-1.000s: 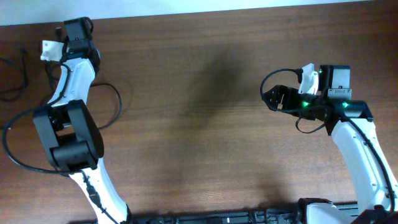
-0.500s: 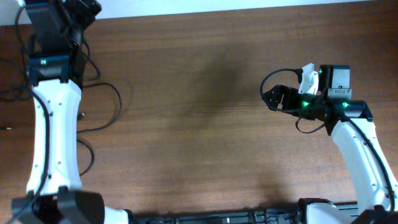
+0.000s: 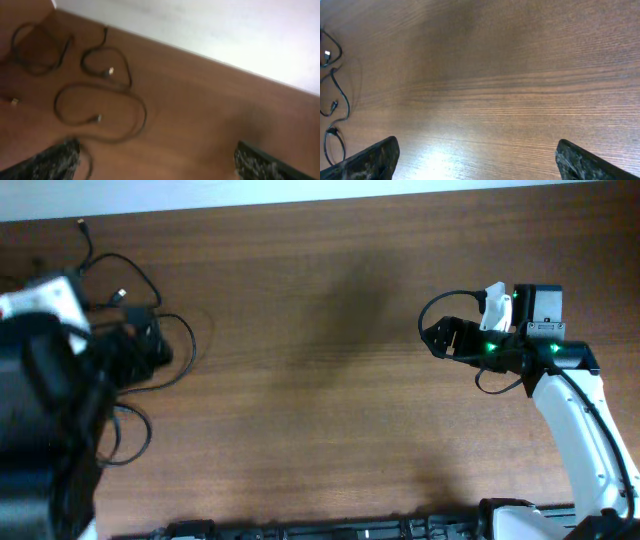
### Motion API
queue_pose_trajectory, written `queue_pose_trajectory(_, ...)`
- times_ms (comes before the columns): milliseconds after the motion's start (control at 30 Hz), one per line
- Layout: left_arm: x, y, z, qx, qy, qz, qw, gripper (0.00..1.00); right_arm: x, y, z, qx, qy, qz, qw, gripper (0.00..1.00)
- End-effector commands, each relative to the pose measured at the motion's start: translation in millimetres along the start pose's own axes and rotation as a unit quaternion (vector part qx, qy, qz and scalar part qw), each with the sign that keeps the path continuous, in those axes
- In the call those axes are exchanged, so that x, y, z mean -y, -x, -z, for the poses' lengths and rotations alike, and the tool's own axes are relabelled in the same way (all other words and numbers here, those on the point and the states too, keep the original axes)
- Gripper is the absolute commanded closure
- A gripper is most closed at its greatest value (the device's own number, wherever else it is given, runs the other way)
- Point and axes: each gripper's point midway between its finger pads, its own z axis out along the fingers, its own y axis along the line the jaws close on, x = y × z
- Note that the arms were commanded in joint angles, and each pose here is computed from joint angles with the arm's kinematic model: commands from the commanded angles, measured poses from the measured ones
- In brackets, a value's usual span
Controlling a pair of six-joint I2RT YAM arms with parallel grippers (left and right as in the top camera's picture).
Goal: Untangle cables
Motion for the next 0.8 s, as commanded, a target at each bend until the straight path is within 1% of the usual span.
queue_pose_trajectory(0, -10, -27, 27, -0.024, 0.004, -0.012, 1.000, 0.01, 1, -1, -1, 0.000, -0.004, 0.006, 1.000, 0.01)
queue_pose_trajectory(67, -22, -59, 51, -0.059, 0.014, -0.017, 0.998, 0.02, 1, -1, -1, 0.000, -0.004, 0.006, 1.000, 0.01)
queue_pose_trajectory(200, -42, -107, 90, -0.098, 0.026, -0.021, 0.995, 0.01, 1, -1, -1, 0.000, -0.004, 0.006, 1.000, 0.02)
queue_pose_trajectory(333, -52, -118, 130, -0.018, 0.016, -0.003, 1.000, 0.01, 1, -1, -1, 0.000, -0.004, 0.006, 1.000, 0.01)
queue_pose_trajectory(500, -61, -137, 172, 0.068, -0.008, 0.006, 0.998, 0.01, 1, -1, -1, 0.000, -0.004, 0.006, 1.000, 0.01)
queue_pose_trajectory(600, -66, -148, 190, 0.108, -0.019, 0.010, 0.994, 0.02, 1, -1, -1, 0.000, -0.004, 0.006, 1.000, 0.01)
queue_pose_trajectory(767, -73, -163, 210, 0.155, -0.028, 0.016, 0.987, 0.01, 1, -1, -1, 0.000, -0.004, 0.006, 1.000, 0.01)
